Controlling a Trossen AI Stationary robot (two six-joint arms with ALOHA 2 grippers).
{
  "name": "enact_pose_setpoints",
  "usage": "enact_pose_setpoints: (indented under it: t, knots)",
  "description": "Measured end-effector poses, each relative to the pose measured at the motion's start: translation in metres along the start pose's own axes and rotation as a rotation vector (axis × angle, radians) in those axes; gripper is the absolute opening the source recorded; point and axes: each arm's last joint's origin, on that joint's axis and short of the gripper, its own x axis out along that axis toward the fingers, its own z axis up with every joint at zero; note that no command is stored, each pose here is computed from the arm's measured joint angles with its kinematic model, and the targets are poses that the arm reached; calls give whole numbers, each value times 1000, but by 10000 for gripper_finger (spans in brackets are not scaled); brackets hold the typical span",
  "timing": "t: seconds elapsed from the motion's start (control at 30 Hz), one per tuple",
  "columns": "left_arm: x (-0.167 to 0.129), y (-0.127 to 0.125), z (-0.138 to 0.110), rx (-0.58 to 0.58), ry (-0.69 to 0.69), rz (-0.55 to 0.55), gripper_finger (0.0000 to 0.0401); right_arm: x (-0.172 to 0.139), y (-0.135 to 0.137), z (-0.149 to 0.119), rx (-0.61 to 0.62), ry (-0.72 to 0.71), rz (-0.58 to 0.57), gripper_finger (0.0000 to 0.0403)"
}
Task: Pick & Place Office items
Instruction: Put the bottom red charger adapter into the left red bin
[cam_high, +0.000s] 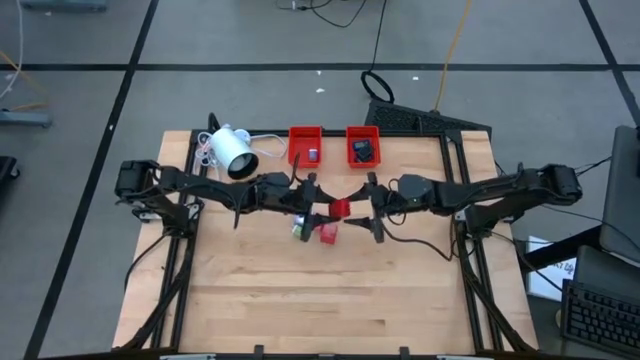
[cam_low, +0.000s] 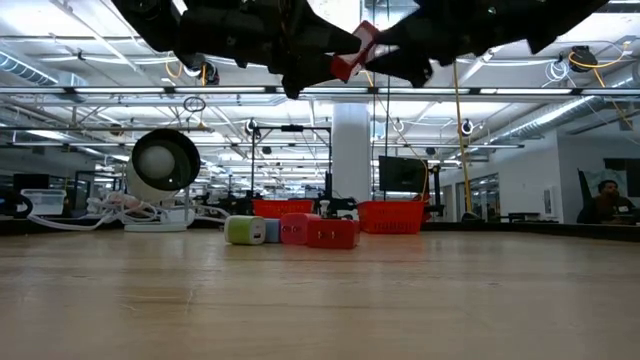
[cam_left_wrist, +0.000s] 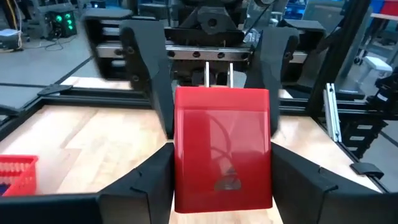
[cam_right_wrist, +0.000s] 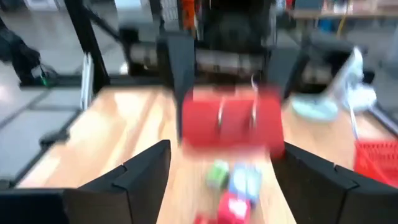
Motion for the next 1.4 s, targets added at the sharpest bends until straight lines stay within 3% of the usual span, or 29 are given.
enact_pose_setpoints:
  t: [0.17, 0.47, 0.7, 1.07, 1.4]
  knots:
    - [-6, 11, 11, 2, -53, 78, 211, -17, 1, -2, 45, 84, -26, 268]
    - [2, 0, 11, 61, -136, 17, 211, -20, -2, -7, 125, -91, -48, 253]
    - [11, 2, 3, 79, -176, 1, 211, -22, -3, -16, 50, -121, -50, 251]
    - [20, 5, -4, 63, -311, -153, 211, -22, -4, -16, 5, -127, -86, 251]
    - [27, 8, -14, 21, -405, -193, 211, -11, 2, -11, -69, -253, -100, 251]
